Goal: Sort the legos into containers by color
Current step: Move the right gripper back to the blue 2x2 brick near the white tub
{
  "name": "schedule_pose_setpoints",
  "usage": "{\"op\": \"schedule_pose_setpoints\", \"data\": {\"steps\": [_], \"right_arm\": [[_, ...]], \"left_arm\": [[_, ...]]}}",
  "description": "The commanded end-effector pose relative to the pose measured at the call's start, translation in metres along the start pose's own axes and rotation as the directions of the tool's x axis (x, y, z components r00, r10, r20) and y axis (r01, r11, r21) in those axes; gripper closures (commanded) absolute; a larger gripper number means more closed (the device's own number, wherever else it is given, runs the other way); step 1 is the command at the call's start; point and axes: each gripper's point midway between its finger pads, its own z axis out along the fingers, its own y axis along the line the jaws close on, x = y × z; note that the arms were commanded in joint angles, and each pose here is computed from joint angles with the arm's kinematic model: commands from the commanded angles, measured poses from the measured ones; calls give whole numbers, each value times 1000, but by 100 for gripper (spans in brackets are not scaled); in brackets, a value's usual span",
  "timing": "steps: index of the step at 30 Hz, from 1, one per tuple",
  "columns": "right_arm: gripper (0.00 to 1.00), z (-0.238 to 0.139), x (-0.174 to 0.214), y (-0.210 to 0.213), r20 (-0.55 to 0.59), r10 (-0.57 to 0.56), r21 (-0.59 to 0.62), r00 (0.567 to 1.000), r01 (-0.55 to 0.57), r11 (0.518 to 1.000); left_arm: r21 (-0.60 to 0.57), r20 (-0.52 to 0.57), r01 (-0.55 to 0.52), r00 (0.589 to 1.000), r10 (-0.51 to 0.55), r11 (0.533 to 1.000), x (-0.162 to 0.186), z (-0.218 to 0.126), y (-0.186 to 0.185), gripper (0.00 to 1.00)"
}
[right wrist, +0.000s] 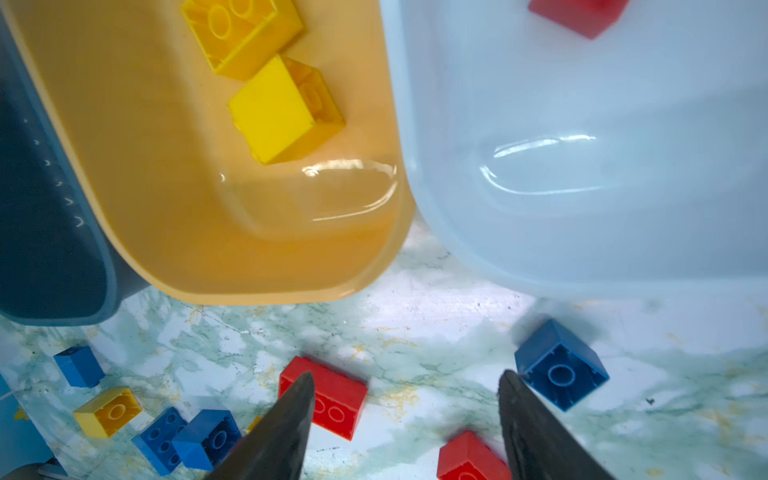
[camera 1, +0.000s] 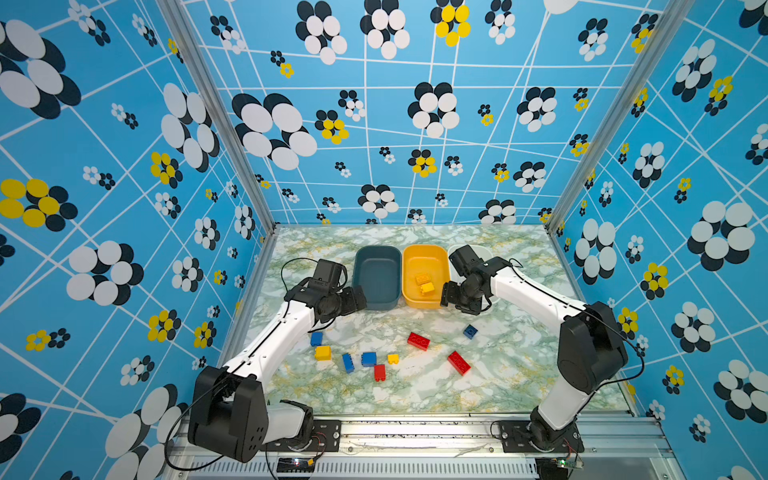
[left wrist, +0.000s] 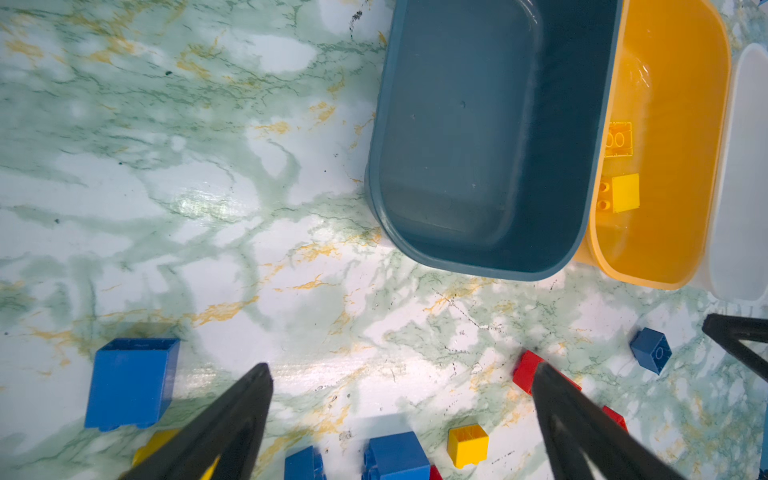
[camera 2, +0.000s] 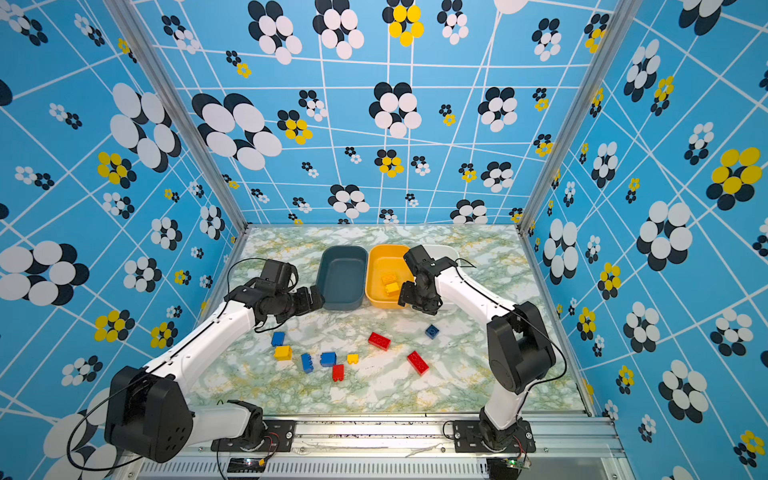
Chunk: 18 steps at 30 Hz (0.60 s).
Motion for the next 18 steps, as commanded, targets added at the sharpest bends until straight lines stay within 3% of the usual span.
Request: {"op": "schedule_pose_setpoints", "data": {"steps": [1, 18], "right_arm": [[29, -4, 6, -10, 30, 58, 16, 998, -59, 998], [30, 21, 37, -48, -27, 223, 96, 974, -220, 971]], "left_arm": [[-16, -4, -4, 1000, 4, 1000, 0, -2, 4, 1], [-21, -12, -17, 1000, 17, 1000, -2, -2, 5, 1]]}}
